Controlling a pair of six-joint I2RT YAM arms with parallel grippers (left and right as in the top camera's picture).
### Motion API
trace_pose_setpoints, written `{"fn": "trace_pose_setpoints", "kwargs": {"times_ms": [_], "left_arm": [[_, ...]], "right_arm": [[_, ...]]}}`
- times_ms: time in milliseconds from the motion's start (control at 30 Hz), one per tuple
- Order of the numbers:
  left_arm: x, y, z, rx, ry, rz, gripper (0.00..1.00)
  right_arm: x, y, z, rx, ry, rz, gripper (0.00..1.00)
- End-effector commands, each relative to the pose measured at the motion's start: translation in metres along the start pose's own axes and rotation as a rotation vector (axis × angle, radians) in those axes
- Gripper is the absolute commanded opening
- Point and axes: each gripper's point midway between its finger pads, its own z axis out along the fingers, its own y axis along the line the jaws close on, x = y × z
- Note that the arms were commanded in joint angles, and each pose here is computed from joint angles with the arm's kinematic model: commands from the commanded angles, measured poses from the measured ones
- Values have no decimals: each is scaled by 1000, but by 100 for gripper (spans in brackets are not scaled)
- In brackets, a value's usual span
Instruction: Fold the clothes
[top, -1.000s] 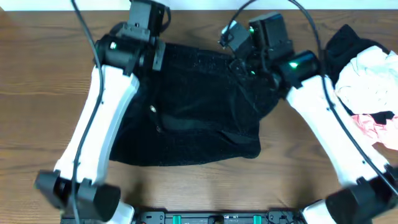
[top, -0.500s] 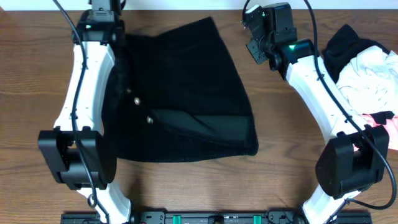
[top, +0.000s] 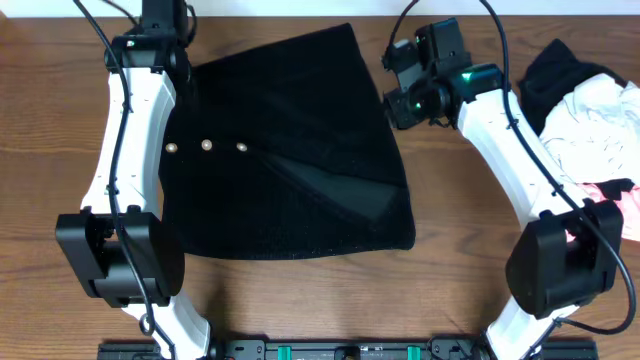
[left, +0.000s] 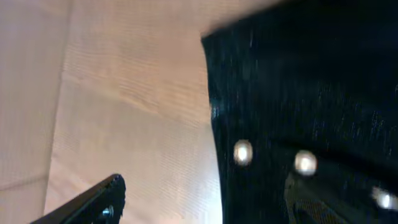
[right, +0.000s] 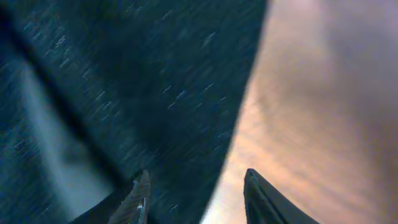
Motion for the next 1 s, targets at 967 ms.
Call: {"fn": "trace_pose_setpoints", "kwargs": {"times_ms": [967], "left_arm": [[95,137,-274,161,-620,-409,93]], "right_arm": [[107,109,105,137,335,-528,64]]}}
